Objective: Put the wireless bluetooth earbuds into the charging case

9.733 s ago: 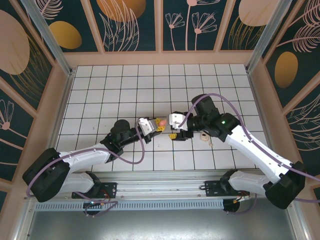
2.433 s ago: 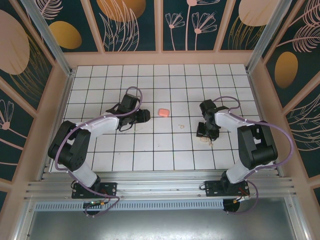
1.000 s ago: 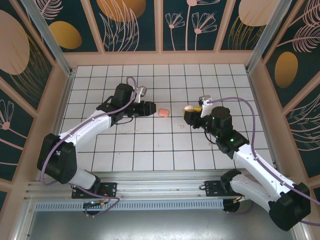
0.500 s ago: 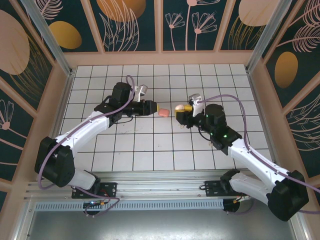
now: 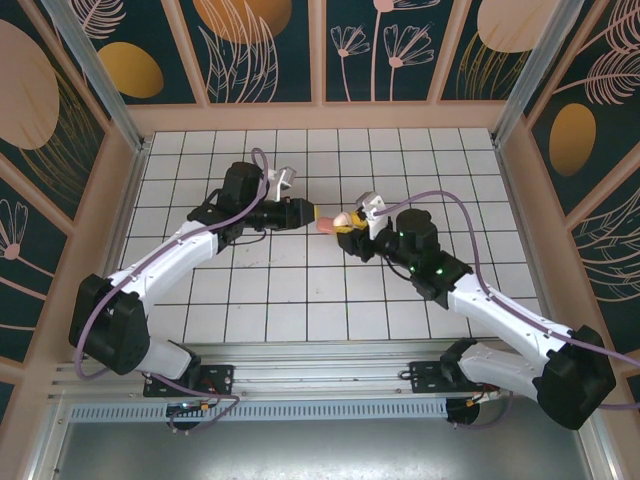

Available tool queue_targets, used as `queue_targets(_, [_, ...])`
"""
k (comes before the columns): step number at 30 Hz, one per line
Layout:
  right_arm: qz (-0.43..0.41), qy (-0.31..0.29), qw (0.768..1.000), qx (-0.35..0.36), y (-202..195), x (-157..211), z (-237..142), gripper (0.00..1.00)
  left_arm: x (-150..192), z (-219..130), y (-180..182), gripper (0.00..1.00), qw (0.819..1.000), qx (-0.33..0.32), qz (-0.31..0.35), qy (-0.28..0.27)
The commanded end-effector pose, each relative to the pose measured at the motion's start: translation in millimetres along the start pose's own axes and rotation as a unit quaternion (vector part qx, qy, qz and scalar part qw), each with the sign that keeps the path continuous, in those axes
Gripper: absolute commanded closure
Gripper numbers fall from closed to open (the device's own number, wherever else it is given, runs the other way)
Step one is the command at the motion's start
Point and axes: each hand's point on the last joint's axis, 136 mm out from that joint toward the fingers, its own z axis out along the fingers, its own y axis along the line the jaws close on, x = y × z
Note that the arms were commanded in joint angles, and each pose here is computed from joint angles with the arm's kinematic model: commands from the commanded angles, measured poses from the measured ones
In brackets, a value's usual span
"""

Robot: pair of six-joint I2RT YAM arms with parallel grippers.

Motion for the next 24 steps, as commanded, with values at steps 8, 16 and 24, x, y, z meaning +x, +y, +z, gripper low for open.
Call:
queue_targets(8, [-0.078,-0.031,0.996,-0.019,22,-25,-1,0.65,-4,-12,-41,0.58,0.996,0.072,0.045,0.022])
queue_targets(16, [-0.122,-0.006,0.992,0.005,14,-21,5,0.64,-6,-10,-54,0.57,0.992,0.111,0.054,0.038])
queue_targets(24, [-0.140,-0.002,0.990,0.005,15,-31,8,0.64,0,-9,-51,0.56,0.991,0.111,0.054,0.046])
